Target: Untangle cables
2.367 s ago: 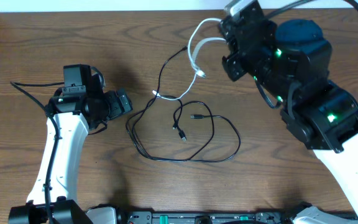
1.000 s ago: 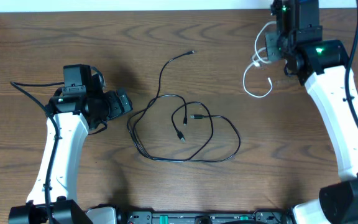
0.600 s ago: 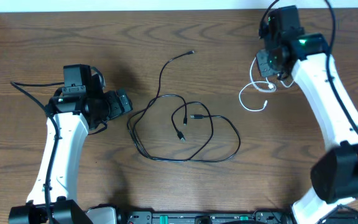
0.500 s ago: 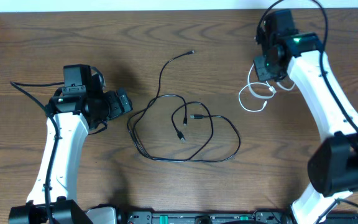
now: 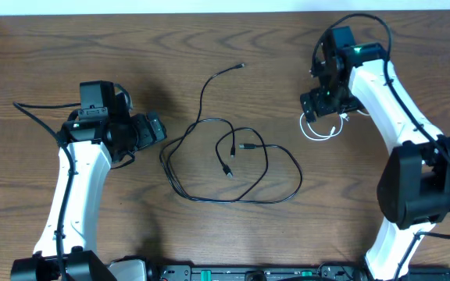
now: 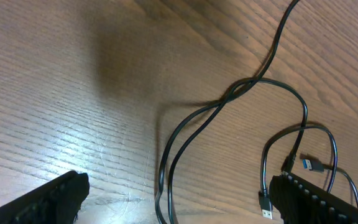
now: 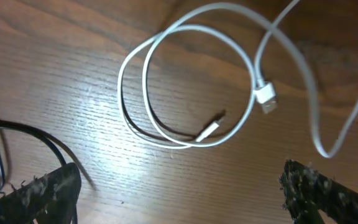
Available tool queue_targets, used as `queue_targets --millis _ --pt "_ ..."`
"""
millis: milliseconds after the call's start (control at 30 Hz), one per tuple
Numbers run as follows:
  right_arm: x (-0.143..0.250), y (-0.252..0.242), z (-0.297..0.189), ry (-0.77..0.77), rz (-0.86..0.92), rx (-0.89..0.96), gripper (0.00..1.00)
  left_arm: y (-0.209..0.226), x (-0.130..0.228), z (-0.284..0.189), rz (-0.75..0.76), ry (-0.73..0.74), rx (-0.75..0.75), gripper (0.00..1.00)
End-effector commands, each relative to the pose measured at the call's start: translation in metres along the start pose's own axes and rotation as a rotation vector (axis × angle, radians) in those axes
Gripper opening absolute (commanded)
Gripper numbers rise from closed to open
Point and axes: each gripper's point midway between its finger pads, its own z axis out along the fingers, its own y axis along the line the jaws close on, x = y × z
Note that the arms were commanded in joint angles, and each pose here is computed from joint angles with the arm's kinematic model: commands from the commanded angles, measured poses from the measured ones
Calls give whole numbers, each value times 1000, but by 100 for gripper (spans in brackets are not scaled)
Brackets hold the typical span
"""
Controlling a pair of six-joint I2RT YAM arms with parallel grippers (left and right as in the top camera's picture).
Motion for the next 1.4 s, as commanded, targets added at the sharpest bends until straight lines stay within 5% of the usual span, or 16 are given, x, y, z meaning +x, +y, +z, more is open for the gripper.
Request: queue_targets --millis 0,433,500,800,867,967,1033,1367 --pt "12 4 16 53 -1 -22 99 3 2 3 -7 11 -12 98" --pt "46 28 68 110 4 -145 97 3 2 3 -7 11 -12 98" --pt "49 33 77 103 5 -169 85 3 2 3 -7 11 -12 98" --pt "53 59 88 81 -13 -278 1 3 2 3 -7 11 -12 98" --pt "51 58 87 75 -13 -276 5 3 2 3 -7 11 -12 98" --pt "45 58 73 74 -12 -280 48 3 2 3 -7 11 -12 98" --pt "38 58 60 72 -13 -280 61 3 2 3 -7 11 -12 98" --pt "3 44 0 21 -20 -212 70 3 2 3 -7 11 -12 98"
